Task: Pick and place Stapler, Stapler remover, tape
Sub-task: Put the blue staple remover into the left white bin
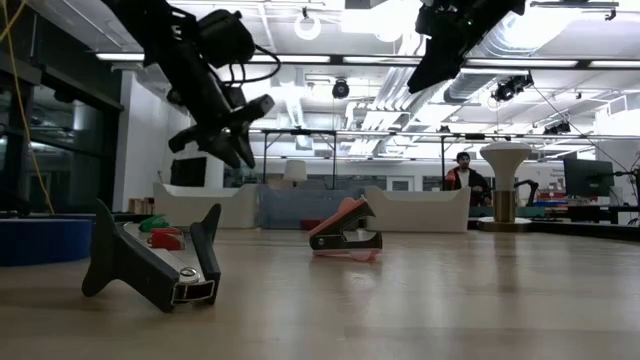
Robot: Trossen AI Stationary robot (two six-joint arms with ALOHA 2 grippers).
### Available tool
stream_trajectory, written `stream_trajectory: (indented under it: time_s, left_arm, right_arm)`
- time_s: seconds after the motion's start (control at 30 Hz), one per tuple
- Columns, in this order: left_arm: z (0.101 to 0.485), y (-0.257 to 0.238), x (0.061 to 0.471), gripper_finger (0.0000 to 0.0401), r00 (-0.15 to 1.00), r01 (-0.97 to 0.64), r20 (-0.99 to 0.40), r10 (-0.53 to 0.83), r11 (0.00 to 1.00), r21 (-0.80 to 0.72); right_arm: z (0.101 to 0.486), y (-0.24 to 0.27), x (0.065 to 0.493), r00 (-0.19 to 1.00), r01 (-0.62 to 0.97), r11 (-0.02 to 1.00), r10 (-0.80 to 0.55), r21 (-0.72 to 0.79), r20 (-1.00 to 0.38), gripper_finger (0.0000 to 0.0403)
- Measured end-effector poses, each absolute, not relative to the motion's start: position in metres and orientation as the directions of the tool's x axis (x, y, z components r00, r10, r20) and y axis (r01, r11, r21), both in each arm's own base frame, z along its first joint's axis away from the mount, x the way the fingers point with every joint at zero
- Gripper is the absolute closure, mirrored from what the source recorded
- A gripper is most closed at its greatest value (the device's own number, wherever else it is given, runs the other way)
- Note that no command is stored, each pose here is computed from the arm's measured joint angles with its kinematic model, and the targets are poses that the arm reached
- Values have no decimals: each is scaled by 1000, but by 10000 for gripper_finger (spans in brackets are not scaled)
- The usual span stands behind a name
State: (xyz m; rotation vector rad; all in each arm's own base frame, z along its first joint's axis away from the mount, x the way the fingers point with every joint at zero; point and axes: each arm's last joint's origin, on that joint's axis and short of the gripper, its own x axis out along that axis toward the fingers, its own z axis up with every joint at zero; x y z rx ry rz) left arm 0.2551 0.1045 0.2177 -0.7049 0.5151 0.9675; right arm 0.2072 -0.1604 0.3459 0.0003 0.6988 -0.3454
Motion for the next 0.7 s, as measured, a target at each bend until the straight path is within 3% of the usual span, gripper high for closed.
stream_trajectory:
  time_s: [0.7]
  left_arm:
    - [227,174,209,325,328,-945,-660,676,237,-226]
  right_arm:
    - [346,-162,206,679,389,915,-365,-109,-637,188]
